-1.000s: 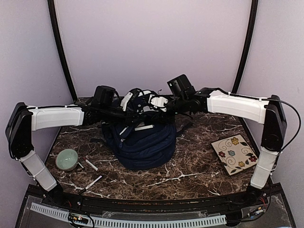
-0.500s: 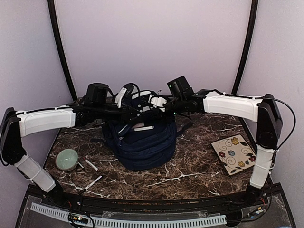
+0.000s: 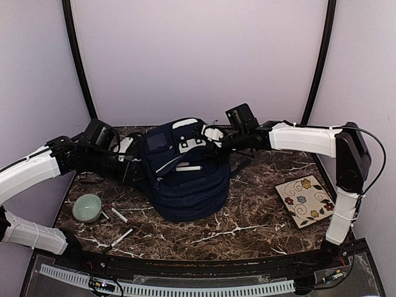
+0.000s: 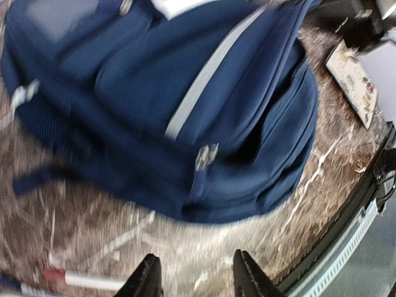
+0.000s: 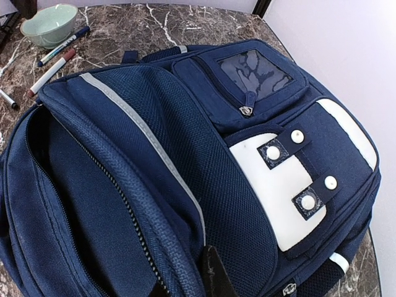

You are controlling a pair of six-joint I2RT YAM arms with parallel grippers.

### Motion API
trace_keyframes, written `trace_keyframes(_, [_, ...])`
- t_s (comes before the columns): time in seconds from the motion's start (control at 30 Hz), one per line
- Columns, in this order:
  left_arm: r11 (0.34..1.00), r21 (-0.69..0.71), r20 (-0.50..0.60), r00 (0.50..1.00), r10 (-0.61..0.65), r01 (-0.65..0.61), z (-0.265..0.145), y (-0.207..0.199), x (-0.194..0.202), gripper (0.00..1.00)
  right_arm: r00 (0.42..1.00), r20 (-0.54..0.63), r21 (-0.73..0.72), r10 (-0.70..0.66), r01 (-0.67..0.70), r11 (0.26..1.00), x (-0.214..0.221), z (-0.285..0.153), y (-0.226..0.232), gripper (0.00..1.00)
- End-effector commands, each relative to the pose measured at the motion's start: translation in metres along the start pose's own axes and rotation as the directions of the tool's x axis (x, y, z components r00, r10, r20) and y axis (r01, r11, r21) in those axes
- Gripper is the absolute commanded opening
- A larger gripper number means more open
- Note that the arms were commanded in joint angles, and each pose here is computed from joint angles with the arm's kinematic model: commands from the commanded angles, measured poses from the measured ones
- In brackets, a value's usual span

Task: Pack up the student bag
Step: Move the pen to the center of the board.

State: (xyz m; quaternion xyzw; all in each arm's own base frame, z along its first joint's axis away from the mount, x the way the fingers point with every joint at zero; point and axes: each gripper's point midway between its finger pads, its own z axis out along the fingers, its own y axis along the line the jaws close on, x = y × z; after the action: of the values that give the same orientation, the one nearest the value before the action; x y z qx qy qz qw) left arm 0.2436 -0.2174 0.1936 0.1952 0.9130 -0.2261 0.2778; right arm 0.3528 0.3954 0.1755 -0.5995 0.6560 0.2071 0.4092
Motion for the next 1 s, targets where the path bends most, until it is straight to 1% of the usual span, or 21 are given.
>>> trace_keyframes(0.0, [0.983,-0.134,-0.248,0.956,-0.157,0.127,-0.013,0.026,0.085,0.40,0.997,0.073,0.003,0.023,-0.023,1.000,-0.020,-0.019,-0.006,0.00])
trace_keyframes(0.07, [0.974,-0.178,-0.322,0.928,-0.189,0.137,-0.016,0.033,0.109,0.40,0.997,0.076,0.003,0.020,-0.020,1.000,-0.023,-0.021,-0.006,0.00])
trace_keyframes(0.17, [0.967,-0.221,-0.372,0.906,-0.205,0.128,-0.018,0.041,0.127,0.39,0.997,0.081,0.006,0.018,-0.019,1.000,-0.025,-0.024,-0.006,0.00])
trace_keyframes(0.23, [0.967,-0.223,-0.402,0.892,-0.208,0.125,-0.015,0.043,0.136,0.39,0.997,0.081,0.003,0.018,-0.019,1.000,-0.025,-0.025,-0.005,0.00])
trace_keyframes(0.3, [0.969,-0.218,-0.456,0.866,-0.207,0.117,-0.007,0.042,0.148,0.39,0.996,0.082,0.000,0.019,-0.019,1.000,-0.025,-0.025,-0.004,0.00])
trace_keyframes(0.37, [0.966,-0.249,-0.506,0.840,-0.196,0.076,0.000,0.043,0.161,0.39,0.996,0.086,-0.004,0.018,-0.018,1.000,-0.026,-0.026,-0.003,0.00])
trace_keyframes(0.47, [0.967,-0.254,-0.571,0.807,-0.152,0.002,0.010,0.036,0.176,0.39,0.996,0.092,-0.012,0.022,-0.021,1.000,-0.028,-0.027,-0.002,0.00])
trace_keyframes(0.57, [0.966,-0.257,-0.598,0.787,-0.149,-0.013,0.015,0.034,0.183,0.39,0.995,0.096,-0.023,0.027,-0.025,0.999,-0.029,-0.028,0.001,0.00])
trace_keyframes(0.77, [0.958,-0.286,-0.629,0.751,-0.199,0.014,0.019,0.035,0.199,0.40,0.994,0.100,-0.036,0.032,-0.029,0.999,-0.028,-0.027,0.003,0.00])
trace_keyframes(0.9, [0.904,-0.426,-0.643,0.711,-0.286,-0.022,0.016,0.054,0.210,0.40,0.994,0.104,-0.047,0.036,-0.032,0.998,-0.028,-0.027,0.005,0.00])
trace_keyframes(0.97, [0.883,-0.468,-0.646,0.696,-0.314,-0.035,0.017,0.058,0.214,0.39,0.994,0.104,-0.053,0.040,-0.035,0.998,-0.028,-0.026,0.006,0.00])
